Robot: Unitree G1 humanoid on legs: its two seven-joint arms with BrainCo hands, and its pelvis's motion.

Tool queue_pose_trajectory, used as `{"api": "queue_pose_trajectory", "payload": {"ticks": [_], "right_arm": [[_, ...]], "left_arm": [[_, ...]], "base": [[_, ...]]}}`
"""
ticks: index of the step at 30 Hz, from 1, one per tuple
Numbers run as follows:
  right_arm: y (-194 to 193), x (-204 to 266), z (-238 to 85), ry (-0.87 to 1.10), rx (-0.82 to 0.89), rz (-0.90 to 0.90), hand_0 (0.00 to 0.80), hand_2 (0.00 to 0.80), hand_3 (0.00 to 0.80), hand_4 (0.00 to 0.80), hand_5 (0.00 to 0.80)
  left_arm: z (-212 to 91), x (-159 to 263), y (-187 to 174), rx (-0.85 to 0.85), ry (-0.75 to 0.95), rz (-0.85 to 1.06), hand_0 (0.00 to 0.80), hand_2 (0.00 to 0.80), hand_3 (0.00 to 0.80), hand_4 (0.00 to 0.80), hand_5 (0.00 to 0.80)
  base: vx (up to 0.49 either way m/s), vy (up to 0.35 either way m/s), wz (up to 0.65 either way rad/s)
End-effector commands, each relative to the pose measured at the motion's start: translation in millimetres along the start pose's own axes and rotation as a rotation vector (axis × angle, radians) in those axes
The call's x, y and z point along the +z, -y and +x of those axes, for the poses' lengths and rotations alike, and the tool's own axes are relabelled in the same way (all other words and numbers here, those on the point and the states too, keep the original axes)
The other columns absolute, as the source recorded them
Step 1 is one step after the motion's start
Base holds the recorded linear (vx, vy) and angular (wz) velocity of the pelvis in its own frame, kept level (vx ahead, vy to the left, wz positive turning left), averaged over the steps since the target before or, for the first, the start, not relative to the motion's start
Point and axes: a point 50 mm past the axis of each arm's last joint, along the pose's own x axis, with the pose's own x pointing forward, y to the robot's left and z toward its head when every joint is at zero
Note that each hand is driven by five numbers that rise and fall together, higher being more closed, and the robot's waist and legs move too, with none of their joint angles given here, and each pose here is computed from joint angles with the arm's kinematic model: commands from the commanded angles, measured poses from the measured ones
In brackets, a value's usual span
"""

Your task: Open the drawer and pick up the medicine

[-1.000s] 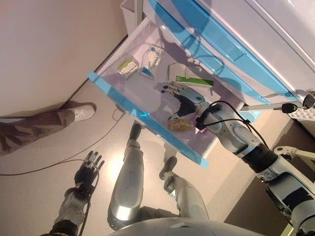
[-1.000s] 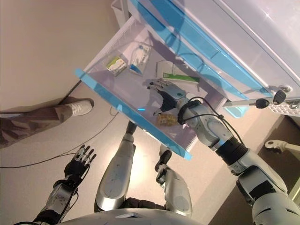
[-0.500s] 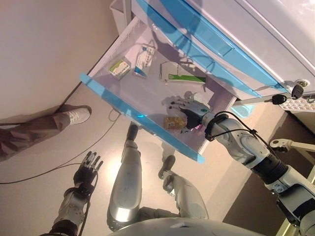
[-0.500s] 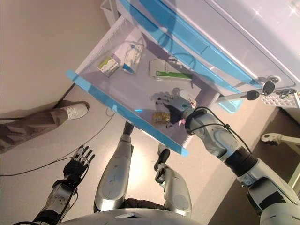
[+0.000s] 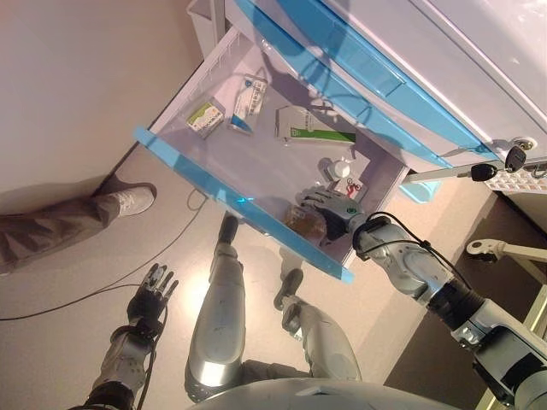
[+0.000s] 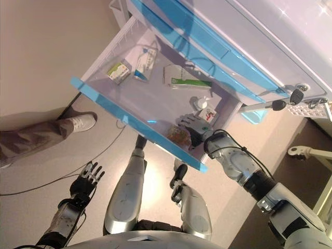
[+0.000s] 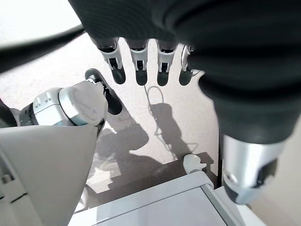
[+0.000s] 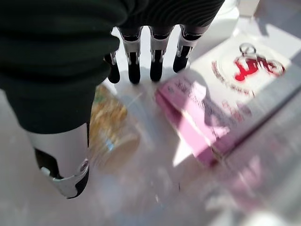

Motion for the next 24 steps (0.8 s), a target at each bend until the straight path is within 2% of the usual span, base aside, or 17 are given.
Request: {"api": "queue_pose_trajectory", "payload": {"ticks": [1, 14, 24], "right_arm": [[-17.1, 1.6, 1.7, -0.025, 0.023, -0.022, 0.000, 0.000, 0.000, 0.000, 0.000], [-21.1, 3.8, 20.8, -0.107, -0.040, 0.081, 0.000, 0.000, 0.000, 0.000, 0.000], [-23.0, 7.9, 25.3, -0.104, 0.006, 0.105, 0.000, 0.000, 0.000, 0.000, 0.000]], "left_arm": [[-5.8, -2.2, -4.9, 0.008, -0.005, 0.012, 0.000, 0.000, 0.000, 0.000, 0.000], [0.5, -10.3, 9.6, -0.028, -0.029, 0.018, 0.000, 0.000, 0.000, 0.000, 0.000], [-0.6, -10.0, 9.1, -0.029, -0.030, 0.019, 0.000, 0.000, 0.000, 0.000, 0.000]], "base": [[0.007, 0.021, 0.03], [0.001, 0.009, 0.04], [0.000, 0.000, 0.00]]}}
